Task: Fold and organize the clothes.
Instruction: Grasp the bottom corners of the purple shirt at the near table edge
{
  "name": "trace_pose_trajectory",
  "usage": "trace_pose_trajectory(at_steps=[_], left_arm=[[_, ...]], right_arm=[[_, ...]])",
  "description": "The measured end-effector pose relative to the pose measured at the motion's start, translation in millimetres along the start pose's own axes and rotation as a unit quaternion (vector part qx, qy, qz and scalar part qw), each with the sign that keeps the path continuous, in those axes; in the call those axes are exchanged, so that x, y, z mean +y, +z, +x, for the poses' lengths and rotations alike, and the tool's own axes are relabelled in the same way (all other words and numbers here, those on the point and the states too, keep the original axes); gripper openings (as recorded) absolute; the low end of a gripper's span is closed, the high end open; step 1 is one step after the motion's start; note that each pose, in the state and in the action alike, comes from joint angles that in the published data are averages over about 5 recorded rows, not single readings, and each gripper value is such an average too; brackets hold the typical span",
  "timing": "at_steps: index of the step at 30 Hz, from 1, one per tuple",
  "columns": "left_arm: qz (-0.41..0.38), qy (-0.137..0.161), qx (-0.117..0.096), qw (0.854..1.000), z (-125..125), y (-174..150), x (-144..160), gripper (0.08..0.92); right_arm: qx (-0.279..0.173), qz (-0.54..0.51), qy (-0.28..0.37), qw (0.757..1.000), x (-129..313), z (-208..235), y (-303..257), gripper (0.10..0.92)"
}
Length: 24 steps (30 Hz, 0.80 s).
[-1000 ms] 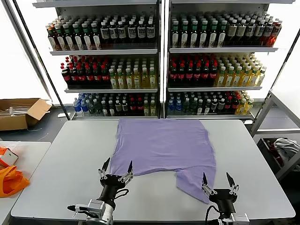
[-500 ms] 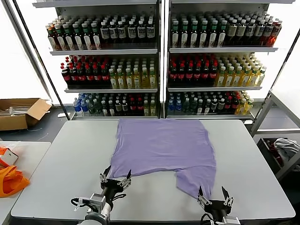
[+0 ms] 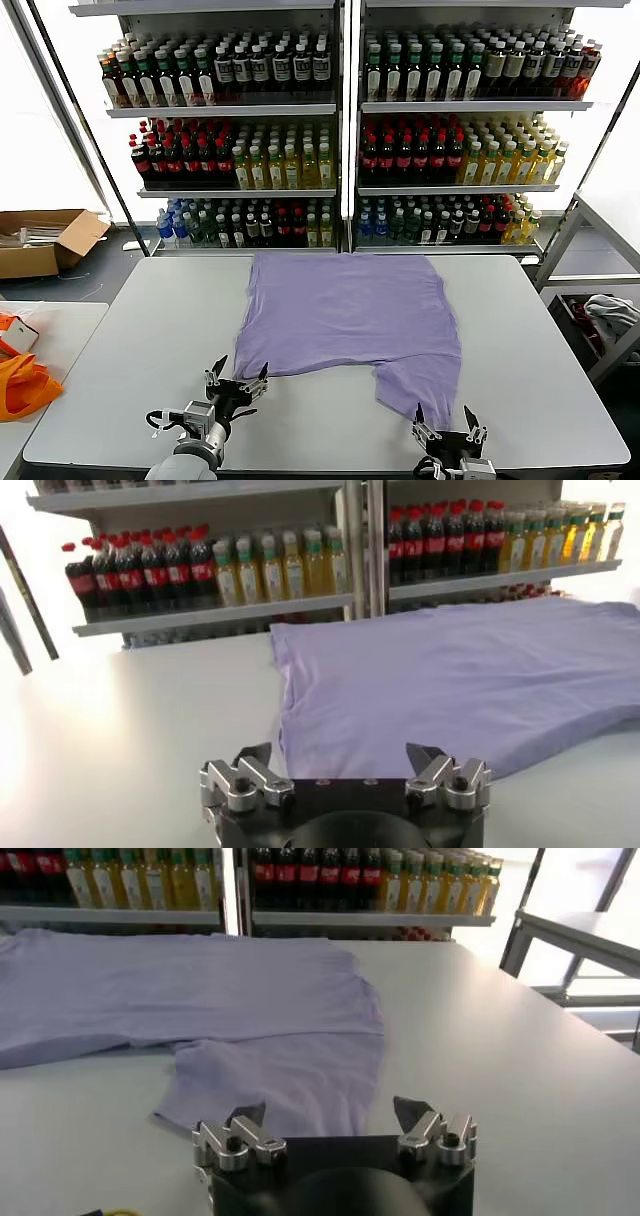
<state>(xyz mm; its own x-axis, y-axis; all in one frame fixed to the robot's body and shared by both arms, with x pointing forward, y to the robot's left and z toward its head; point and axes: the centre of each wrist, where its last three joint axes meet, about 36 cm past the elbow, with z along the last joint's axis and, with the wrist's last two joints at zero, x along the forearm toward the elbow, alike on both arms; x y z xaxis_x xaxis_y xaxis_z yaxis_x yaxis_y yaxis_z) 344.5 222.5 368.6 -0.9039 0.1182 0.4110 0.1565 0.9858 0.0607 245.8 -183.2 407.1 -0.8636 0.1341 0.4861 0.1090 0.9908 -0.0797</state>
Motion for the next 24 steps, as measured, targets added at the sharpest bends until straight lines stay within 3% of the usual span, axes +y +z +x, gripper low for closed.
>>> trace_pose_trajectory(at_steps=[11, 24], left_arm=[[0.009, 0.003, 0.015, 1.000, -5, 6, 4, 0.807], [0.012, 0.013, 0.020, 1.000, -3, 11, -2, 0.446]], right_arm=[[0.008, -0.001, -0.007, 1.000, 6, -6, 8, 0.787], [0.012, 0.002, -0.006, 1.000, 3, -9, 15, 0.439]])
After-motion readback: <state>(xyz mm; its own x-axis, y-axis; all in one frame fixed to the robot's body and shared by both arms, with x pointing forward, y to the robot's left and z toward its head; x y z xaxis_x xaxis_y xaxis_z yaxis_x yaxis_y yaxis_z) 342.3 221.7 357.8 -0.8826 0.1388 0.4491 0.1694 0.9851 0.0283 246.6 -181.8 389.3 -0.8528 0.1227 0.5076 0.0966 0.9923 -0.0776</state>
